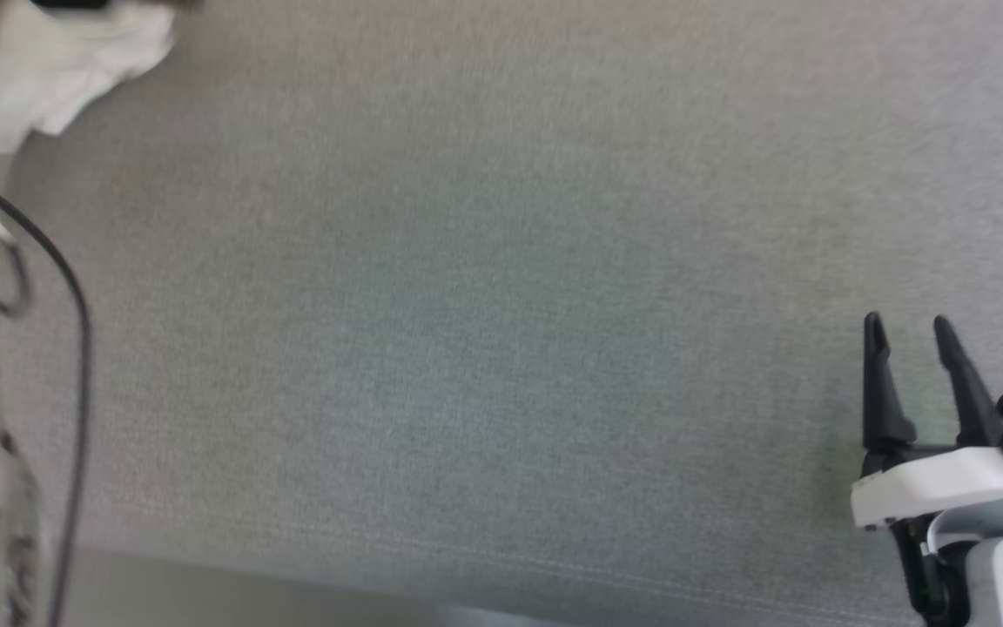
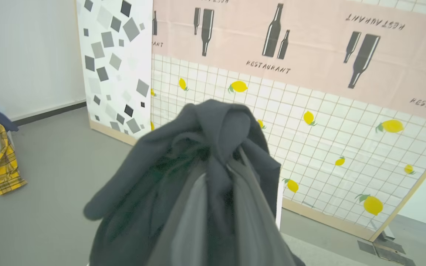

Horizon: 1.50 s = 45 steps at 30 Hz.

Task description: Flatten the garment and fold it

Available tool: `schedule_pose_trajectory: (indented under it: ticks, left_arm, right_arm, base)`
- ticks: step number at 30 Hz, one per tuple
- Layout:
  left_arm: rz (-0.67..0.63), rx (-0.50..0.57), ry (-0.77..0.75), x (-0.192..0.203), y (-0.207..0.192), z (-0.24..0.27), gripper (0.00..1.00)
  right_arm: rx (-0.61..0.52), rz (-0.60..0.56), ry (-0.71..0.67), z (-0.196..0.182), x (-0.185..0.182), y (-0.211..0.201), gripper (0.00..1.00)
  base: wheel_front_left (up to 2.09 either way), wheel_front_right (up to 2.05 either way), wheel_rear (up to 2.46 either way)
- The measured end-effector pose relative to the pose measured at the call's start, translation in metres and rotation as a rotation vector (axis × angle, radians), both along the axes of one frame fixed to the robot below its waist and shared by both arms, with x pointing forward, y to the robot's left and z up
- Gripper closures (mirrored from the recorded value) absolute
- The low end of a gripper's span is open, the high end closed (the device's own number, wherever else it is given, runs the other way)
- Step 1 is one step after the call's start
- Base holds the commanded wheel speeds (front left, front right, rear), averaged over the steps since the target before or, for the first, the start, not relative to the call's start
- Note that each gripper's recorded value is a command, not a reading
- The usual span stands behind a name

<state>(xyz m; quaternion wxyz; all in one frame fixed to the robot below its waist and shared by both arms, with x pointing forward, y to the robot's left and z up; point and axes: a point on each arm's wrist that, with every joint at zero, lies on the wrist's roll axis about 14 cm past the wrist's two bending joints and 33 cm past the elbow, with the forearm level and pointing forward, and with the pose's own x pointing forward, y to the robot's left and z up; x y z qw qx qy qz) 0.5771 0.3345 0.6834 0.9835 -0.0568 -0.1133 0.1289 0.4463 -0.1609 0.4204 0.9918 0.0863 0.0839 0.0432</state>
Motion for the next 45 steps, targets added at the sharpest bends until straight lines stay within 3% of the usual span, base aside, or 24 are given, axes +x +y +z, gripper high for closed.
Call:
schedule_pose_trajectory:
  ticks: [4, 10, 14, 20, 24, 30, 33, 38, 41, 44, 45]
  left_arm:
    - [-0.099, 0.132, -0.168, -0.008, -0.034, 0.092, 1.0]
    - [-0.305, 0.206, -0.371, -0.025, -0.117, 0.187, 1.0]
    - [-0.499, 0.117, -0.444, -0.034, -0.189, 0.211, 1.0]
    - [-0.744, -0.017, -0.436, -0.044, -0.276, 0.201, 1.0]
    - [-0.859, -0.063, -0.277, -0.035, -0.325, 0.136, 1.0]
    - [-0.948, -0.095, 0.115, -0.034, -0.371, -0.027, 1.0]
    - [-0.963, -0.124, 0.394, -0.054, -0.379, -0.133, 1.0]
    - [-0.978, -0.024, 0.81, -0.117, -0.372, -0.267, 1.0]
    - [-0.972, 0.007, 0.946, -0.143, -0.362, -0.301, 1.0]
    - [-0.953, -0.015, 0.97, -0.144, -0.355, -0.302, 1.0]
    - [-0.943, -0.044, 0.964, -0.143, -0.354, -0.299, 0.75]
  right_arm:
    - [0.02, -0.014, -0.013, 0.006, -0.01, -0.003, 0.0]
    - [0.03, -0.067, -0.03, 0.013, -0.029, -0.019, 0.0]
    - [0.029, -0.111, -0.041, 0.018, -0.043, -0.034, 0.0]
    - [0.033, -0.192, -0.056, 0.025, -0.064, -0.06, 0.0]
    - [0.028, -0.268, -0.065, 0.029, -0.079, -0.084, 0.0]
    - [0.016, -0.33, -0.058, 0.027, -0.093, -0.104, 0.0]
    - [0.011, -0.344, -0.047, 0.024, -0.096, -0.108, 0.0]
    - [0.004, -0.362, -0.036, 0.021, -0.098, -0.114, 0.0]
    - [0.004, -0.359, -0.036, 0.021, -0.096, -0.113, 0.0]
    - [0.007, -0.342, -0.041, 0.021, -0.091, -0.108, 0.0]
    - [0.009, -0.335, -0.043, 0.022, -0.09, -0.106, 0.0]
  base:
    - [0.0, 0.0, 0.0]
    - [0.0, 0.0, 0.0]
    - [0.0, 0.0, 0.0]
    - [0.0, 0.0, 0.0]
    - [0.0, 0.0, 0.0]
    - [0.0, 0.0, 0.0]
    - [0.0, 0.0, 0.0]
    - [0.0, 0.0, 0.0]
    - [0.0, 0.0, 0.0]
    - [0.0, 0.0, 0.0]
    - [0.0, 0.0, 0.0]
